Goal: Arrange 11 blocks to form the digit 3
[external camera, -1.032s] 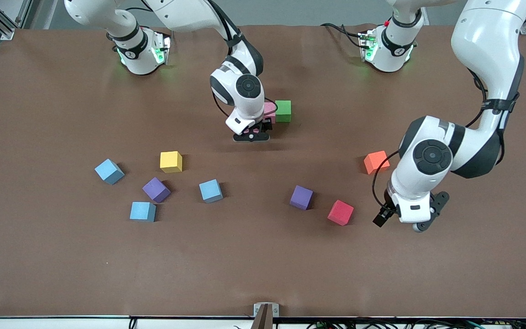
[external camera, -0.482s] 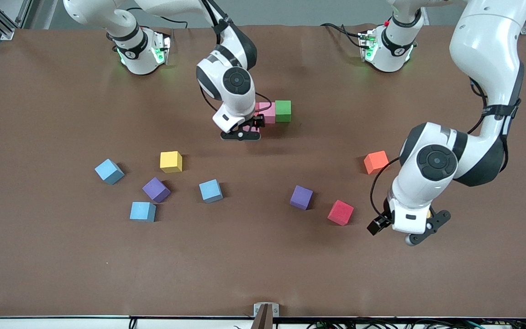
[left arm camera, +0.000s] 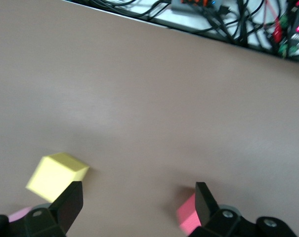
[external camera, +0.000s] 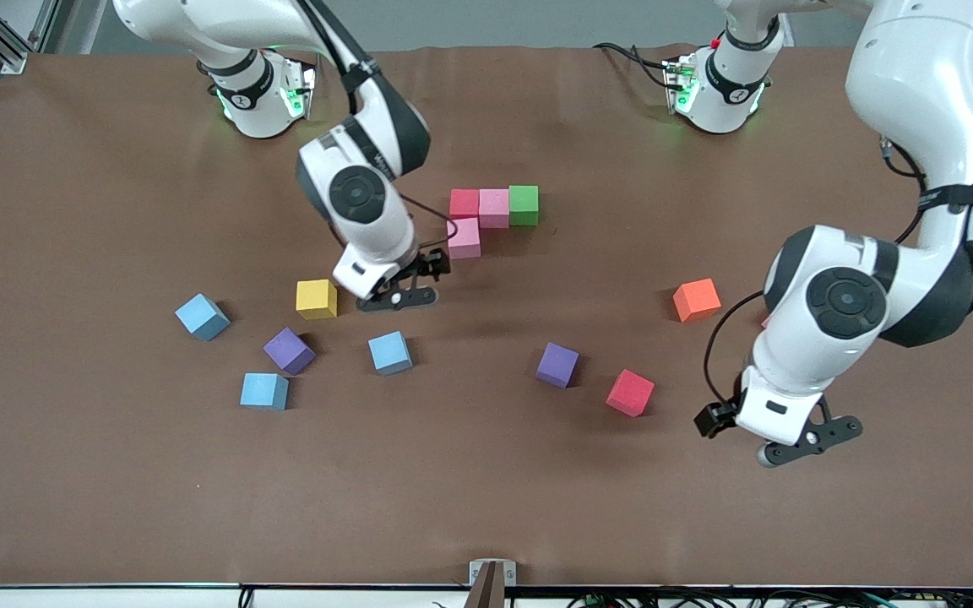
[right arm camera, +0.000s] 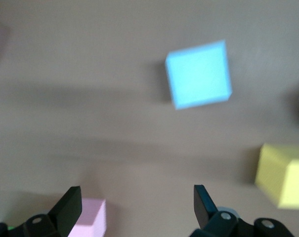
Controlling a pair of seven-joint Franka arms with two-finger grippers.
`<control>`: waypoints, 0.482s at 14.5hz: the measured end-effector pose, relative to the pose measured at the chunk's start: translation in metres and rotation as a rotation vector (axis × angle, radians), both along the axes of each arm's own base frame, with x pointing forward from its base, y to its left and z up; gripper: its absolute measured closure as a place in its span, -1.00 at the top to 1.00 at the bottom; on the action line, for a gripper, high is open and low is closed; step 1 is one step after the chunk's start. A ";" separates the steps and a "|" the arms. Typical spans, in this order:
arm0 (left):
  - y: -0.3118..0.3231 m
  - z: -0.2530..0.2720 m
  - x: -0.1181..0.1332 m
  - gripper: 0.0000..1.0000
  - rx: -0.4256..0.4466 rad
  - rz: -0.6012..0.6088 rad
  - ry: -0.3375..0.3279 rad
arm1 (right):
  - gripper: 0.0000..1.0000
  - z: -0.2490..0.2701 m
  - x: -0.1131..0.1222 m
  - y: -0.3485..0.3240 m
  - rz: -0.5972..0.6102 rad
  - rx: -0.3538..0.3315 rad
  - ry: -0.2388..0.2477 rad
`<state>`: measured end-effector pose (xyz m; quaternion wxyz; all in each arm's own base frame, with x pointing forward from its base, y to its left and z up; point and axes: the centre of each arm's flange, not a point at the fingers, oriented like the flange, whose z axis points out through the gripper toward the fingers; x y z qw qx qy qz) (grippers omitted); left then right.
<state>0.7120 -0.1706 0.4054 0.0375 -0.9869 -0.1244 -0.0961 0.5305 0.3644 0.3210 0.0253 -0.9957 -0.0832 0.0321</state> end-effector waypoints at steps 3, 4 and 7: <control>0.020 0.047 -0.014 1.00 0.069 -0.058 0.038 | 1.00 -0.005 0.039 -0.020 0.098 0.017 -0.026; 0.026 0.065 -0.022 1.00 0.096 -0.074 0.060 | 1.00 -0.015 0.049 -0.023 0.135 0.016 -0.026; 0.051 0.119 -0.049 1.00 0.124 -0.099 0.124 | 1.00 -0.061 0.068 -0.024 0.206 0.021 -0.056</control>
